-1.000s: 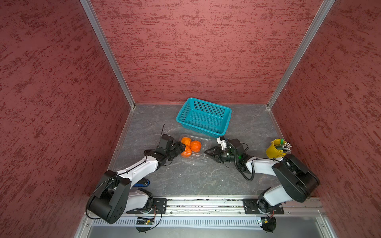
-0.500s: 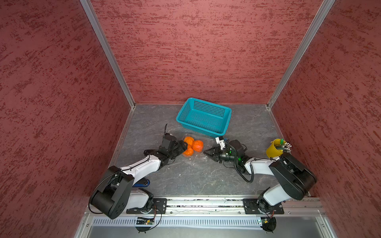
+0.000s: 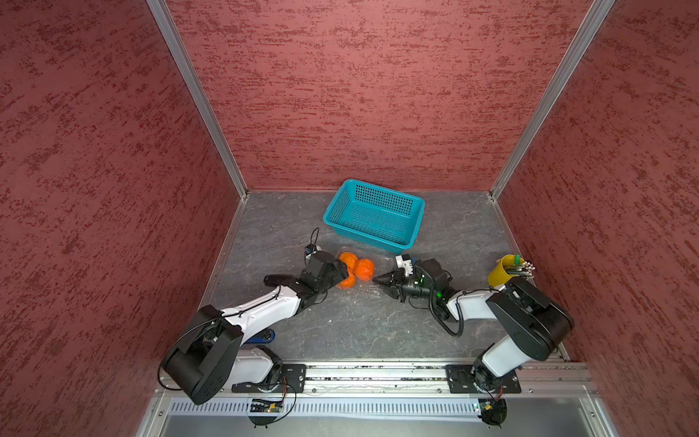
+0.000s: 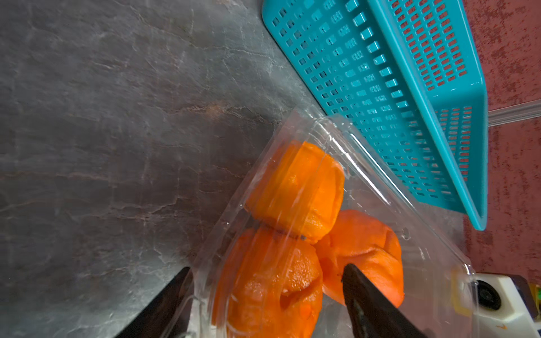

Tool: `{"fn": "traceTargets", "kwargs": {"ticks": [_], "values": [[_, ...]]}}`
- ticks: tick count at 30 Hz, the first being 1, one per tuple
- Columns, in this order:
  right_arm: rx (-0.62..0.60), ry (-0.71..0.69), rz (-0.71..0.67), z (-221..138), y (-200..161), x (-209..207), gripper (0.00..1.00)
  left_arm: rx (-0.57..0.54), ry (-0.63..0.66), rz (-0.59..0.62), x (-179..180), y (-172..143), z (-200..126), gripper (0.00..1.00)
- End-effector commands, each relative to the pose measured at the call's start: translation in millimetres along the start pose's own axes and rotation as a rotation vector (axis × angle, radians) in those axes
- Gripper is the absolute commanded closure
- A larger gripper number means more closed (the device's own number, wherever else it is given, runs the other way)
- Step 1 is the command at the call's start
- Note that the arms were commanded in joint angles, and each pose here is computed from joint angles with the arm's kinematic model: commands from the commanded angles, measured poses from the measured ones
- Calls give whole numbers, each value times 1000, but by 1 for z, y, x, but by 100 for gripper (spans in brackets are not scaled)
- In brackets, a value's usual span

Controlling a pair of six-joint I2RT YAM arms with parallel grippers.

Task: Take oranges out of containers
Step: Open the packing box at the center of the board.

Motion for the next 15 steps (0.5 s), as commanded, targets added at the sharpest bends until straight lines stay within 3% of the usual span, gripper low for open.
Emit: {"fn": "traceTargets", "kwargs": {"ticks": [1, 15], "values": [[33, 109, -17, 3, -10, 25, 69, 135, 58, 155, -6, -34, -3, 21], [31, 152, 3, -2, -13, 46, 63, 104, 201, 316, -10, -53, -18, 21]]}}
Point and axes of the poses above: each gripper's point midway between its finger pads, its own z axis out along the fingers, its own x axis along the line the jaws close on, y = z × x, the point moved 7 cm from there along -z, back along the fingers, and after that the axes turned 12 degrees about z, right-handed, at the moved point
